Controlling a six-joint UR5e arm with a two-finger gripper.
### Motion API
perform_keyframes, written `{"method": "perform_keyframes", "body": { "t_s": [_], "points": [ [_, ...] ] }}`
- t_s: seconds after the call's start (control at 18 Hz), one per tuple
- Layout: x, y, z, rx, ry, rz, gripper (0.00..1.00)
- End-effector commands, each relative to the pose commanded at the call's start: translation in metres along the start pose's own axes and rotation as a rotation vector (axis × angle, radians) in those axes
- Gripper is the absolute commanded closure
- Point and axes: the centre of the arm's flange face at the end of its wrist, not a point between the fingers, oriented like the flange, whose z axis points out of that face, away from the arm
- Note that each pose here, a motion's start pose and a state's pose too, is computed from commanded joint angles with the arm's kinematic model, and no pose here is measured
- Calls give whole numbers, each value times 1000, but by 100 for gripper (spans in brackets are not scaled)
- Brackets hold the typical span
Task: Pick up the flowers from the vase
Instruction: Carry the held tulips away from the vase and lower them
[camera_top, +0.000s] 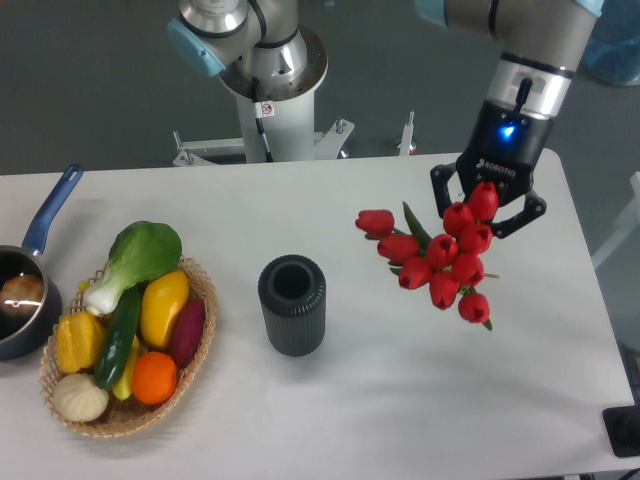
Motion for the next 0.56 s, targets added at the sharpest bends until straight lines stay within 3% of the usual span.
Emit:
{"method": "perform_keyframes", "body": {
  "t_s": [0.33,0.56],
  "points": [
    [9,-17,26,-240,-14,60,75],
    [11,-19,27,-248,-15,63,75]
  ]
}}
